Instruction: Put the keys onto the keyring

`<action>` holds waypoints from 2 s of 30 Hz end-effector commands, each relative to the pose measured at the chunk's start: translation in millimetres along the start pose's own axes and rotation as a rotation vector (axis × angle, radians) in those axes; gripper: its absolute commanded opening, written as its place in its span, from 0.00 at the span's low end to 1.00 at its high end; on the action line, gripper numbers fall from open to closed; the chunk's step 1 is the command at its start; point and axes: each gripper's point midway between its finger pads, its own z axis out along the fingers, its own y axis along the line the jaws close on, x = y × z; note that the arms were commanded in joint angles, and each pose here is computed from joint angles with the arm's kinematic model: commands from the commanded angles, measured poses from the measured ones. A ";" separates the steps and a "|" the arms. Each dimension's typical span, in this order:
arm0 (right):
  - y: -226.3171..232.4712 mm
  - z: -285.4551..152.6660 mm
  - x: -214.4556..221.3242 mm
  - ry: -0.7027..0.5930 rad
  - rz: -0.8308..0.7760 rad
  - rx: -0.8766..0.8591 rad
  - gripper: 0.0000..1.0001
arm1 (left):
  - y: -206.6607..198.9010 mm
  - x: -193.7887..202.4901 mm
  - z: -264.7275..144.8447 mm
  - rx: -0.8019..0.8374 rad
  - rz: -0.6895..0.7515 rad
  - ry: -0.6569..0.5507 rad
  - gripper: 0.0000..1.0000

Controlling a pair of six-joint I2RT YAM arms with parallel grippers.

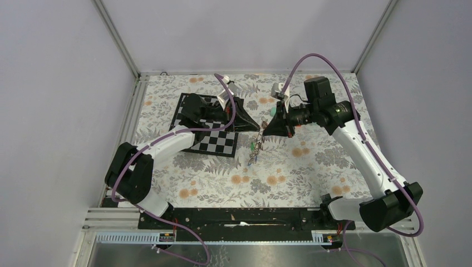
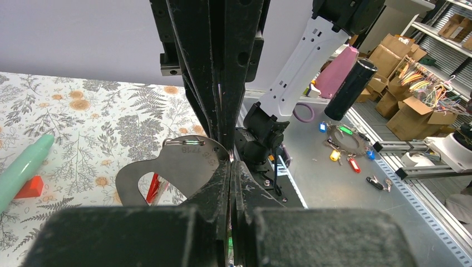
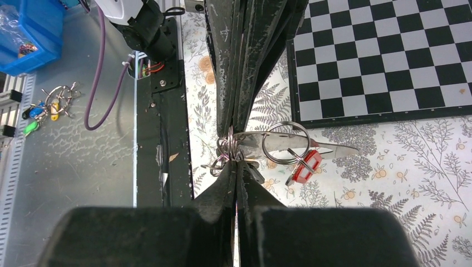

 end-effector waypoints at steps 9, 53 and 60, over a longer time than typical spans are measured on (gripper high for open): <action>6.5 3.8 -16.0 -0.082 0.051 -0.057 0.10 | -15.1 -16.7 4.2 0.019 0.091 -0.072 0.00; 13.6 2.5 -31.2 -0.084 -0.033 -0.074 0.32 | -10.3 -14.5 5.5 0.012 0.056 -0.082 0.00; 14.4 1.0 -33.4 -0.084 -0.040 -0.069 0.04 | -9.2 -12.9 5.1 0.011 0.055 -0.082 0.00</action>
